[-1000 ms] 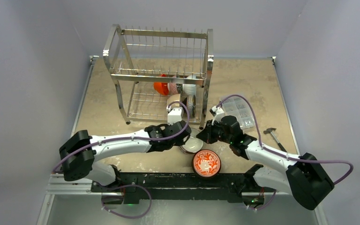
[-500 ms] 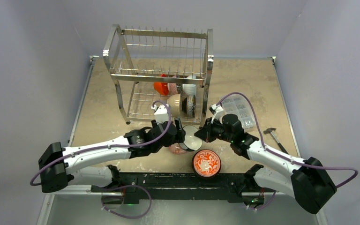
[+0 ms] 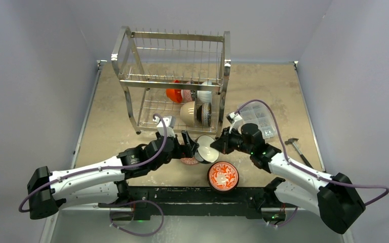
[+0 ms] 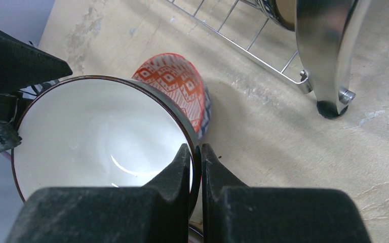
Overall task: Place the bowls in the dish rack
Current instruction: Pick up the bowl from the center of the board.
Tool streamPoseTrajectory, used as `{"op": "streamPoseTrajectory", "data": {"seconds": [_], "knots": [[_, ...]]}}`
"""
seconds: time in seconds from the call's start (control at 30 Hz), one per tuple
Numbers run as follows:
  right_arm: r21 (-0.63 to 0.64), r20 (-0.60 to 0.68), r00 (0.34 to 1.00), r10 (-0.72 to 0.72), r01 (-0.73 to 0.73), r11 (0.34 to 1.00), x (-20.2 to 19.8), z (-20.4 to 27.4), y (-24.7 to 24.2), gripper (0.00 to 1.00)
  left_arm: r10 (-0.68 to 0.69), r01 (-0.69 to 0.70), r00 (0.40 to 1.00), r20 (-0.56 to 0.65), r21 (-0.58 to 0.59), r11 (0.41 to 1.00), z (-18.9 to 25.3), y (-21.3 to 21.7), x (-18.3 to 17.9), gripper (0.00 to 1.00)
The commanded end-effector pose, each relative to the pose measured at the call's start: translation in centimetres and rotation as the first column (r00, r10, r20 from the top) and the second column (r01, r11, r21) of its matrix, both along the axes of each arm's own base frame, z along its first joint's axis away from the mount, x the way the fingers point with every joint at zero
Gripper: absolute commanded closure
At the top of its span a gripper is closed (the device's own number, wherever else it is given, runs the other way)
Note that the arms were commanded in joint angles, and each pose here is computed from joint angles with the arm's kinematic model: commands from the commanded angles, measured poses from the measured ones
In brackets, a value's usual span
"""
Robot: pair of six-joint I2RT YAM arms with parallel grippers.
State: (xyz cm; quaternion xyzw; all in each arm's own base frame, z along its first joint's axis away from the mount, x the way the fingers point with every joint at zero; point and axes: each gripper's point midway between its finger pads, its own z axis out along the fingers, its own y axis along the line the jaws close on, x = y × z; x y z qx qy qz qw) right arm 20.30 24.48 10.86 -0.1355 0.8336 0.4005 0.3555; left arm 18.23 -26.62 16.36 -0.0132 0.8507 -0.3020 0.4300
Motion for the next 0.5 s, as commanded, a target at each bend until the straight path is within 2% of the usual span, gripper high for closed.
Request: {"op": "streamPoseTrajectory", "data": {"seconds": [0.0, 0.17, 0.47], "knots": [[0.100, 0.079, 0.997, -0.015, 0.007, 0.995, 1.0, 3.9, 0.9, 1.00, -0.025, 0.028, 0.999, 0.036, -0.095, 0.995, 2.0, -0.8, -0.1, 0.09], [0.100, 0.100, 0.994, -0.051, 0.041, 0.994, 1.3, 4.3, 0.3, 1.00, -0.077, 0.081, 0.997, 0.028, -0.143, 0.986, 2.5, -1.8, -0.6, 0.06], [0.120, 0.125, 0.991, -0.053, 0.038, 0.992, 1.3, 5.3, 0.3, 1.00, -0.167, 0.158, 0.986, 0.000, -0.323, 0.933, 3.3, -2.5, -0.7, 0.05]]}}
